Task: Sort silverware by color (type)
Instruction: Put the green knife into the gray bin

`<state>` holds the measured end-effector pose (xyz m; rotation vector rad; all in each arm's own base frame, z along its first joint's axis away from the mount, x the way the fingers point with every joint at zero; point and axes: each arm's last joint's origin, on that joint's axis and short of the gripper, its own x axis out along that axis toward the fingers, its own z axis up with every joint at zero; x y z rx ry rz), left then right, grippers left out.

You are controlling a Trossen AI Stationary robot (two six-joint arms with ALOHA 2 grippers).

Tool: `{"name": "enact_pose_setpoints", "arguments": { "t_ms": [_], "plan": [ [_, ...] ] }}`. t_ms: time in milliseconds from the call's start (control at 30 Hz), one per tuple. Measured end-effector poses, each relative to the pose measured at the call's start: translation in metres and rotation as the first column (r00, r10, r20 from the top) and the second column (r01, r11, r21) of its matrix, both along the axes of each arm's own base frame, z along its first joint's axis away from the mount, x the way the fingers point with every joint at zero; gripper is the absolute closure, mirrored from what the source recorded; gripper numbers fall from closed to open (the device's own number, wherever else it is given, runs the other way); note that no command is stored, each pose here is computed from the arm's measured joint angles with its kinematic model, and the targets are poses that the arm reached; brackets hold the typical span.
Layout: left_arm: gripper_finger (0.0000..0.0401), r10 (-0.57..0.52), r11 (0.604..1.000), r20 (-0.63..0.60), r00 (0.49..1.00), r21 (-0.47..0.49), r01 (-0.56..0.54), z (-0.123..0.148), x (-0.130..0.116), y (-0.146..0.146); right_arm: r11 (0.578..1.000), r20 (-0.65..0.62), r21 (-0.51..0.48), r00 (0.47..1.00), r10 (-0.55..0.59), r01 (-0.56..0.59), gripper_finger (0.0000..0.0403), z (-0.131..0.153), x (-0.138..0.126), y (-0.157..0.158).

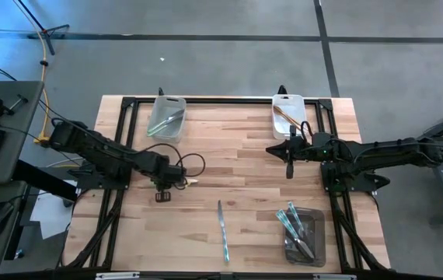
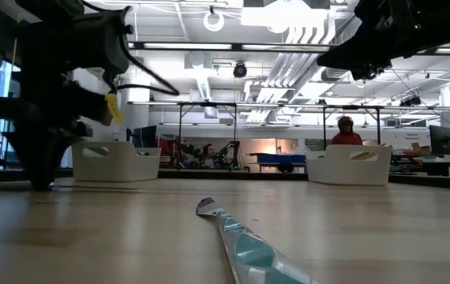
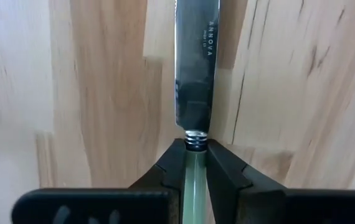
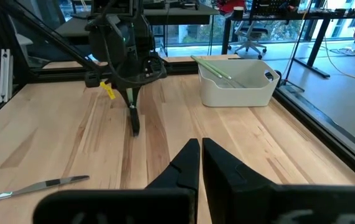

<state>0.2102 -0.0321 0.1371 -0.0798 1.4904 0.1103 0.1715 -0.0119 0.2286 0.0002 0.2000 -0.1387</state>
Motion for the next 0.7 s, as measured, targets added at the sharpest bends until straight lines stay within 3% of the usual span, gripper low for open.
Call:
{"name": "enact_pose_setpoints", "arguments": {
  "t_ms": [233, 467, 567, 700],
  "plan": [
    [0.0400, 0.031, 0.999, 0.044, 0.999, 0.003, -0.032, 0.020, 0.015, 0.007, 1.000, 0.002, 0.019, 1.000, -0.003, 0.003, 0.0401, 0.000, 0.000, 0.000],
    [0.0398, 0.134, 0.991, 0.048, 0.990, 0.014, -0.135, 0.044, 0.019, 0.033, 1.000, -0.004, 0.018, 1.000, 0.001, -0.001, 0.0401, -0.001, 0.000, 0.001],
    [0.0401, 0.166, 0.985, 0.036, 0.986, -0.045, -0.164, 0.045, 0.019, 0.039, 1.000, -0.006, 0.020, 1.000, 0.000, 0.000, 0.0401, -0.001, 0.000, 0.001],
    [0.0377, 0.097, 0.993, 0.014, 0.995, -0.066, -0.096, 0.038, 0.019, 0.034, 1.000, -0.006, 0.022, 1.000, 0.000, 0.000, 0.0401, -0.001, 0.000, 0.001]
  ]
}}
